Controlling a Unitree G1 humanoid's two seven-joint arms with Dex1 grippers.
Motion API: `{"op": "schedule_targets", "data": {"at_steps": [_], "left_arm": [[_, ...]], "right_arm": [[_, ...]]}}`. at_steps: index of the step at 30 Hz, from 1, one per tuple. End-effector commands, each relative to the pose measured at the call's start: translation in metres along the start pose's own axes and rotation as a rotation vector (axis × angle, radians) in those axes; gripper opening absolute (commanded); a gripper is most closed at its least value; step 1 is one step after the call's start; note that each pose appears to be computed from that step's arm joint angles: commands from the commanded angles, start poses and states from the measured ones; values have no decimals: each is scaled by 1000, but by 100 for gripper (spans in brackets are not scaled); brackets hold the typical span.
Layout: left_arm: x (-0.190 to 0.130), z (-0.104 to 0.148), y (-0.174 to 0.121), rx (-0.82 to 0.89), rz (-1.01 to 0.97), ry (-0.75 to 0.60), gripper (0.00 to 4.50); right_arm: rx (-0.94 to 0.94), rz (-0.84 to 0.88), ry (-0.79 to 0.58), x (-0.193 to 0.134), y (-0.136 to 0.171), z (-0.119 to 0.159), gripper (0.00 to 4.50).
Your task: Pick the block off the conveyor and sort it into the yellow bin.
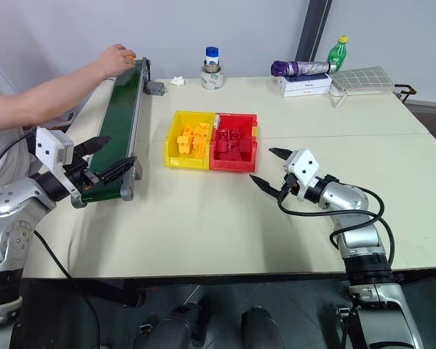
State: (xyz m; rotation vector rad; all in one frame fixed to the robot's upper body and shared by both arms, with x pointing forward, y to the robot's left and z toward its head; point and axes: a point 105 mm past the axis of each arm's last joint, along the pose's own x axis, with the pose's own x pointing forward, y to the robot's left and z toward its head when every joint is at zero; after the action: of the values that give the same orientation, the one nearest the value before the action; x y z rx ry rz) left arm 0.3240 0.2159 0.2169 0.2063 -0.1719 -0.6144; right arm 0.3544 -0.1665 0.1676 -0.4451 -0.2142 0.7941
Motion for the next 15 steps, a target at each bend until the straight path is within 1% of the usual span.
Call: {"op": "schedule_targets", "data": {"at_steps": [1, 6, 12, 15], "left_arm": [[0, 12, 1, 46, -1, -40, 446], [-1, 16, 4, 51, 20, -59, 446], [-3, 11, 0, 53, 19, -42, 446], [-6, 15, -1, 40, 76, -88, 446]], "right_arm": [[-42, -7, -44, -1, -4, 15, 450], [-40, -5, -42, -1, -3, 15, 450], [-38, -3, -43, 0, -3, 14, 450], [-37, -1, -43, 0, -3, 14, 450]]}}
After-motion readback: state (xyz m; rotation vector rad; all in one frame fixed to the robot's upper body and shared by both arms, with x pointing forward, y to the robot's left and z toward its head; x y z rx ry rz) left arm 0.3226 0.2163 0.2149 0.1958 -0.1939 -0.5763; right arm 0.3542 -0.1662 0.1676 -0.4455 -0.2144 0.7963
